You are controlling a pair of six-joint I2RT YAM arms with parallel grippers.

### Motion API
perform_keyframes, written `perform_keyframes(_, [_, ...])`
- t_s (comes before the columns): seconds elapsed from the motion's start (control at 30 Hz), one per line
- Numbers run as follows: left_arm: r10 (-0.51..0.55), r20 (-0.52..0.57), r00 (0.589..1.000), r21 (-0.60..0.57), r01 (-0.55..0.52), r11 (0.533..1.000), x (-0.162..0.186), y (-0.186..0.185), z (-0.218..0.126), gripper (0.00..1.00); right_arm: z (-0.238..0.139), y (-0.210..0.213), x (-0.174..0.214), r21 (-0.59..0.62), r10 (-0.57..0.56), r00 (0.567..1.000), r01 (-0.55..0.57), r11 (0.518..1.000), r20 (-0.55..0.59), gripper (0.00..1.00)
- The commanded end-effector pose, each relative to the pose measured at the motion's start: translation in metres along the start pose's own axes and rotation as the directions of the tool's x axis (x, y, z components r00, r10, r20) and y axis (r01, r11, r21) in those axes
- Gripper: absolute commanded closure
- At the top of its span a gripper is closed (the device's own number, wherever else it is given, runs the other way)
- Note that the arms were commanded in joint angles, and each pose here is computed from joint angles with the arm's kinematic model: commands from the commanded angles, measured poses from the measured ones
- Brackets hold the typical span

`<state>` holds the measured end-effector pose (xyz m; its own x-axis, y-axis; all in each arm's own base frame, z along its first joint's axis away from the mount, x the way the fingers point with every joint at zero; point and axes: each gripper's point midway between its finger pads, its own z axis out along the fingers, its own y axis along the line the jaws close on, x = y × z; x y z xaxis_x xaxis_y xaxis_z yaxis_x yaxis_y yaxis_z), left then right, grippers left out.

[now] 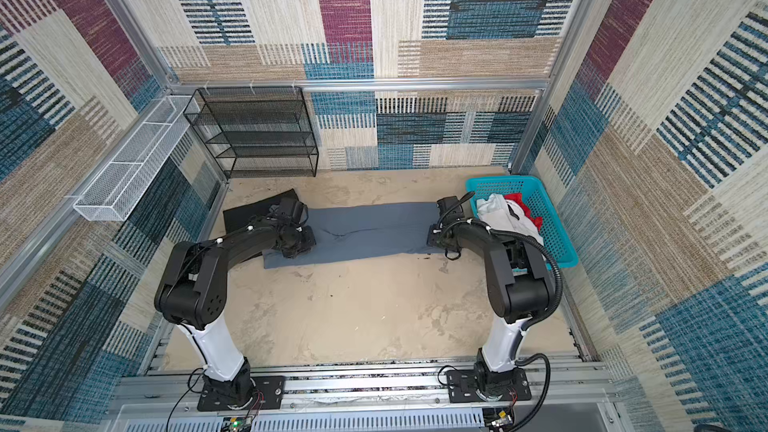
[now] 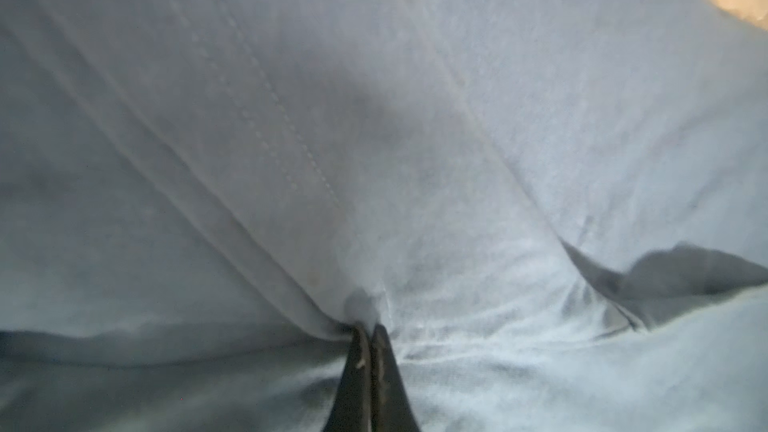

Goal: Fold and stack the t-shirts

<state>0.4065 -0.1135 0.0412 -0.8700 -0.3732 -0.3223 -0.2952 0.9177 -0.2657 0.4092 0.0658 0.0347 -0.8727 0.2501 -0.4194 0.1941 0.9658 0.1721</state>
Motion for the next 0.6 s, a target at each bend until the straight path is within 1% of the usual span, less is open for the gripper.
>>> perform_keyframes(0.0, [0.0,0.029,1.0,0.026,-0.001,1.0,-0.009,-0.008,-0.011,1.0,-0.002,-0.005,-0.004,0.0,-0.001,1.0,0.001,1.0,0.024,0.38])
perform_keyframes(0.13, [0.029,0.055,0.998,0.024,-0.031,0.999,-0.021,-0.013,-0.022,1.0,-0.001,-0.01,-0.001,-0.001,0.004,1.0,-0.004,1.0,0.018,0.38])
perform_keyframes(0.27, [0.087,0.071,0.994,0.017,-0.088,0.996,-0.038,-0.024,-0.029,1.0,0.004,-0.011,0.006,-0.007,0.005,1.0,-0.005,1.0,-0.001,0.38])
perform_keyframes(0.4, [0.14,0.064,0.988,0.01,-0.141,0.99,-0.055,-0.036,-0.026,1.0,0.006,-0.013,0.009,-0.006,0.006,1.0,-0.006,1.0,-0.006,0.38])
perform_keyframes(0.57, [0.219,0.037,0.975,0.03,-0.22,0.975,-0.077,-0.058,-0.016,1.0,0.008,-0.015,0.012,-0.002,0.005,1.0,-0.005,1.0,-0.016,0.38])
